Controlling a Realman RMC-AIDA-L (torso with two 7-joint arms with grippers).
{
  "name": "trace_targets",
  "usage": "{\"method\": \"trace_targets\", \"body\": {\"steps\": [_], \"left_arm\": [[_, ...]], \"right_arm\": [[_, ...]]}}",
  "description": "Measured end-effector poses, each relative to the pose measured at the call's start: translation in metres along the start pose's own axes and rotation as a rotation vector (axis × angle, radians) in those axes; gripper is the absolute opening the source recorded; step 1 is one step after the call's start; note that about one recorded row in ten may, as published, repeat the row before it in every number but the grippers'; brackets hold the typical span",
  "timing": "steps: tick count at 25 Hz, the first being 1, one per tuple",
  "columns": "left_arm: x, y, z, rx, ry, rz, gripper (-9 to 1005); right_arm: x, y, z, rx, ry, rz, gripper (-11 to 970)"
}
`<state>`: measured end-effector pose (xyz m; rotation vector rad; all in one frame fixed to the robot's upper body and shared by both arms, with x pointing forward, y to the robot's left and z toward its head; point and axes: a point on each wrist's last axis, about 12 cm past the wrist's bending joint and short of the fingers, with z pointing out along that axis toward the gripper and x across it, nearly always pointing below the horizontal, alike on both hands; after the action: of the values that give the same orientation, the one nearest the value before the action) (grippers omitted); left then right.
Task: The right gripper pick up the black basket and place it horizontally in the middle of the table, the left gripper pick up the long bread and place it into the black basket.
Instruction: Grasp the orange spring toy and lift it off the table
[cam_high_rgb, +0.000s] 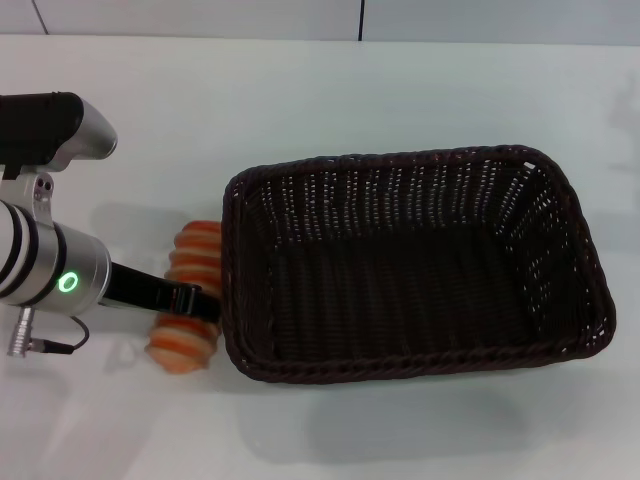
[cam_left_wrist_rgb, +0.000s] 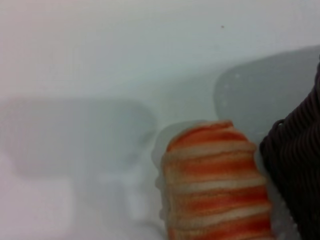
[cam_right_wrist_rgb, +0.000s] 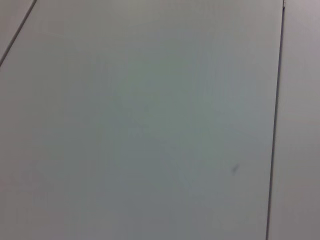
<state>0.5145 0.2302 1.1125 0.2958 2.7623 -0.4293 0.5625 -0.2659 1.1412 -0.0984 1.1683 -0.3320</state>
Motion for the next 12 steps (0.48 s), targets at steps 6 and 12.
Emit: {"method": "trace_targets", "body": {"steps": [6, 12], "left_arm": [[0.000, 0.000, -0.001, -0.021, -0.005, 0.016, 506], [-0.005, 0.005, -0.018, -0.073, -0.073, 0.025, 432]], "right_arm": [[-0.001, 0.000, -0.001, 0.002, -0.002, 0.004, 284], [-0.002, -0.001, -0.002, 0.005, -0.002, 0.006, 285]]}}
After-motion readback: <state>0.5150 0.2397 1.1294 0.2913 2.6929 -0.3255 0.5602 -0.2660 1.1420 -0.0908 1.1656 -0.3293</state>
